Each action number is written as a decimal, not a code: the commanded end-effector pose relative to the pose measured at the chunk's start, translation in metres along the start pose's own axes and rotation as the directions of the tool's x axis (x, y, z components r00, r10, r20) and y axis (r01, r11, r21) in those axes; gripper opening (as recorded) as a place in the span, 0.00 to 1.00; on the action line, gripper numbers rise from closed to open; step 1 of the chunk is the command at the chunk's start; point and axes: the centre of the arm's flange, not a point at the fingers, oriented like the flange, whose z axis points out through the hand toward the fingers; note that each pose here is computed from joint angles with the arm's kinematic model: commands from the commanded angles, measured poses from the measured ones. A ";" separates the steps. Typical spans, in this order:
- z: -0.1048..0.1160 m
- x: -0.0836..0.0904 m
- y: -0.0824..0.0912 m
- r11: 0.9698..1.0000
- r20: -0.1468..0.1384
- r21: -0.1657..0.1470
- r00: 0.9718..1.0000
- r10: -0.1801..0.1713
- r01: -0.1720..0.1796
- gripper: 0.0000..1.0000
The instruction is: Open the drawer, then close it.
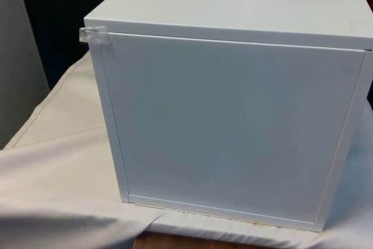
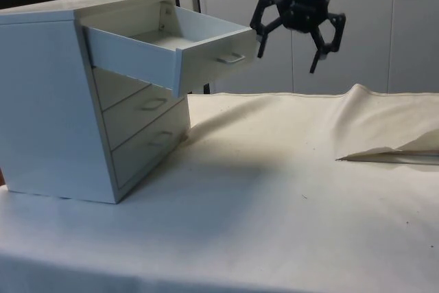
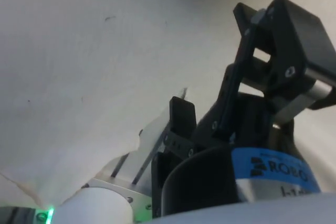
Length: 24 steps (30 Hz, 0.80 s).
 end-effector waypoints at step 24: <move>0.005 0.007 -0.015 1.000 0.028 -0.003 1.000 -0.010 0.010 0.63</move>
